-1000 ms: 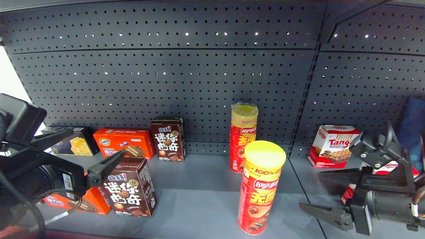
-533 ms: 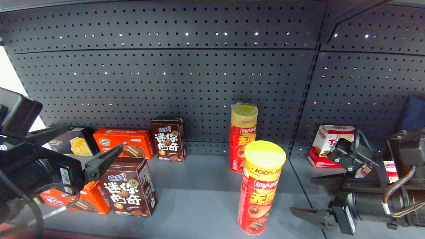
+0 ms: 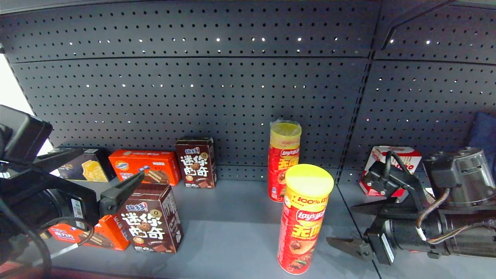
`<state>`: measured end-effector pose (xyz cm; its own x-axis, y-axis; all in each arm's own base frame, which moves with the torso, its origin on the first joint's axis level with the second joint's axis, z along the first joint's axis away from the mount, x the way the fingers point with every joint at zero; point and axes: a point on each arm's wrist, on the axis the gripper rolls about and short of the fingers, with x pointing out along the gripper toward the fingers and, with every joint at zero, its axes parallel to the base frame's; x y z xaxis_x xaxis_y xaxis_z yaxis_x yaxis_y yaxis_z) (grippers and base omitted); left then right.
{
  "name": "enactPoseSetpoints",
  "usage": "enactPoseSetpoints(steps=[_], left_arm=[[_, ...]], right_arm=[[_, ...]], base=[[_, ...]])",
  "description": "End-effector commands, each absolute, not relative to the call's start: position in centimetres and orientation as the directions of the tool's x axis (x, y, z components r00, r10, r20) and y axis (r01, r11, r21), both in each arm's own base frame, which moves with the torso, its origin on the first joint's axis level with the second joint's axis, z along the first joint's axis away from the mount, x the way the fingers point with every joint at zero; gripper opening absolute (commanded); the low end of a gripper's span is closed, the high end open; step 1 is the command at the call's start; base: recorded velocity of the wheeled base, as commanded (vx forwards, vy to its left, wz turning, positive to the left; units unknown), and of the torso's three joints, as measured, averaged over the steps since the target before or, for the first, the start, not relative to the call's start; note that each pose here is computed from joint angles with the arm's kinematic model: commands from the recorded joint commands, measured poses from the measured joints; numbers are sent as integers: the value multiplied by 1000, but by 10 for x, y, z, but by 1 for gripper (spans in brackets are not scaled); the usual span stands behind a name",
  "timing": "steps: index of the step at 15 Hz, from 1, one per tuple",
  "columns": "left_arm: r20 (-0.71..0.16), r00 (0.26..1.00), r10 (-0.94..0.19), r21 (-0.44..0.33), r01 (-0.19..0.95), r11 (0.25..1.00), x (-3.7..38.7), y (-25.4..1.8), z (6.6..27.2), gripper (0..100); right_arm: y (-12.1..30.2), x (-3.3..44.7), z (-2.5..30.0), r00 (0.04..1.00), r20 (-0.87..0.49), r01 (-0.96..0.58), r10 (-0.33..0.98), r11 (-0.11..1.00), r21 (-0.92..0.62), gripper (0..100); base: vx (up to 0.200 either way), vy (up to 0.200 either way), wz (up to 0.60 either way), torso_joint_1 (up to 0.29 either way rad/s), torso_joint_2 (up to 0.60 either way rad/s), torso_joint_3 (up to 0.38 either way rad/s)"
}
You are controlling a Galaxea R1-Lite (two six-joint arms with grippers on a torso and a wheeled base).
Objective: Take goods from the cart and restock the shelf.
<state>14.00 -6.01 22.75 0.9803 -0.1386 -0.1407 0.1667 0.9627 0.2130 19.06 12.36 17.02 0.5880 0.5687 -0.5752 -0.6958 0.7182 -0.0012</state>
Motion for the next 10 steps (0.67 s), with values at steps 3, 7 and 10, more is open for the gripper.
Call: enactPoseSetpoints(steps=[3, 7, 10], left_arm=[[-153, 979, -138, 215, 170, 962, 140, -60, 224, 100], [-156, 978, -138, 214, 170, 962, 140, -60, 223, 100], [-156, 978, -138, 214, 170, 962, 140, -60, 223, 100]], right_arm=[[132, 195, 166, 567, -591, -711, 574, 704, 2, 100], [139, 197, 165, 553, -596, -723, 582, 690, 3, 100], [141, 199, 163, 547, -603, -725, 581, 688, 5, 100]], base=[[0, 0, 0, 0, 0, 0], [0, 0, 0, 0, 0, 0], [0, 0, 0, 0, 0, 0]])
